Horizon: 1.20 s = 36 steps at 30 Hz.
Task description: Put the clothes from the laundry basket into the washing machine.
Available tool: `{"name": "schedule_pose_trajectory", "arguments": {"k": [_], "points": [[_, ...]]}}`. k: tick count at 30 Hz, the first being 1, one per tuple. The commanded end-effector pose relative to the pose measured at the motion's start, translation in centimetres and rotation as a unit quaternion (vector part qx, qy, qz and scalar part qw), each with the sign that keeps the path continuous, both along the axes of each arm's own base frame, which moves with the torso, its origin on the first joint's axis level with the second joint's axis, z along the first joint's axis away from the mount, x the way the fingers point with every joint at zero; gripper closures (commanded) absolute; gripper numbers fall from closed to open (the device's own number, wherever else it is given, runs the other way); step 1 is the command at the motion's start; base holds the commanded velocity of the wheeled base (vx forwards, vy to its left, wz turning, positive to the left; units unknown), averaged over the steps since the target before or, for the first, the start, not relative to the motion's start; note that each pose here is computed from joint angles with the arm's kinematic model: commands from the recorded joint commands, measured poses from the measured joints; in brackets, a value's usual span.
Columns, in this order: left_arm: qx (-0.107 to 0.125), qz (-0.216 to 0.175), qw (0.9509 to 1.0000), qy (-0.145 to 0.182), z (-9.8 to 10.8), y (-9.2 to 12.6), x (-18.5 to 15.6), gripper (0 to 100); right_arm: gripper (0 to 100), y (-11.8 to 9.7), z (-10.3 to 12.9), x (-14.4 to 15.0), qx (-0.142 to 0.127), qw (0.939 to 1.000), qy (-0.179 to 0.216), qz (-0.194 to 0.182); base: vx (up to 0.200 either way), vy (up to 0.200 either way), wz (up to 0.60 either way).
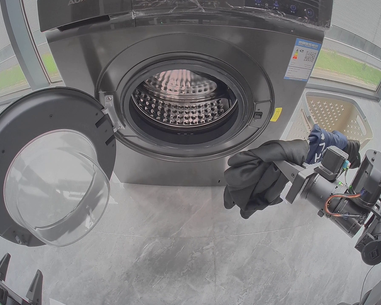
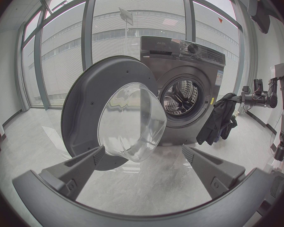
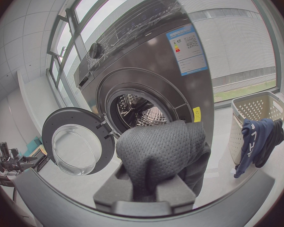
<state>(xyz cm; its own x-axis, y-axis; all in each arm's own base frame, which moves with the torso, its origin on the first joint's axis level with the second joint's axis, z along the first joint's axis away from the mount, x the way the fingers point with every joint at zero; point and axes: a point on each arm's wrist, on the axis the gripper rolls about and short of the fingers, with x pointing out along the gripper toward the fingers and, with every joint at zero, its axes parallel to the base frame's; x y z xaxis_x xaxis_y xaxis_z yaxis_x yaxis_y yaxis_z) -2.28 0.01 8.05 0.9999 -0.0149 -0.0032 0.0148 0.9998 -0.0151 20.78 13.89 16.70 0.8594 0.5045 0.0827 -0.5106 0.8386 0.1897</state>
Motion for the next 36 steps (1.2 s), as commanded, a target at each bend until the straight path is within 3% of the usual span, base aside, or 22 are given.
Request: {"name": "schedule_pose_trajectory", "arguments": {"k": [1, 22, 24, 26, 29, 36], "points": [[0.000, 0.000, 1.0000, 0.004, -0.4, 0.0, 0.1, 0, 100, 0.0, -0.1, 0.0, -0.001, 1.0000, 0.001, 0.000, 0.000, 0.000, 0.00], [-0.001, 0.001, 1.0000, 0.003, -0.4, 0.0, 0.0, 0, 100, 0.8, -0.6, -0.4, -0.004, 0.9998, 0.013, 0.017, 0.000, 0.000, 0.00], [0.007, 0.006, 1.0000, 0.000, -0.4, 0.0, 0.0, 0, 100, 2.4, -1.3, 0.1, -0.005, 0.9994, 0.024, 0.026, 0.000, 0.000, 0.00], [0.008, 0.006, 0.9999, 0.000, -0.5, 0.0, 0.0, 0, 100, 2.7, -1.3, 0.5, -0.003, 0.9995, 0.022, 0.022, 0.000, 0.000, 0.00], [0.017, 0.007, 0.9998, 0.000, -0.5, 0.0, 0.0, 0, 100, 4.9, -1.2, 2.2, 0.008, 0.9998, 0.009, 0.018, 0.000, 0.000, 0.00], [0.022, 0.006, 0.9997, 0.000, -0.5, 0.0, 0.0, 0, 100, 6.9, -1.8, 4.2, 0.015, 0.9997, 0.003, 0.020, 0.000, 0.000, 0.00]]}}
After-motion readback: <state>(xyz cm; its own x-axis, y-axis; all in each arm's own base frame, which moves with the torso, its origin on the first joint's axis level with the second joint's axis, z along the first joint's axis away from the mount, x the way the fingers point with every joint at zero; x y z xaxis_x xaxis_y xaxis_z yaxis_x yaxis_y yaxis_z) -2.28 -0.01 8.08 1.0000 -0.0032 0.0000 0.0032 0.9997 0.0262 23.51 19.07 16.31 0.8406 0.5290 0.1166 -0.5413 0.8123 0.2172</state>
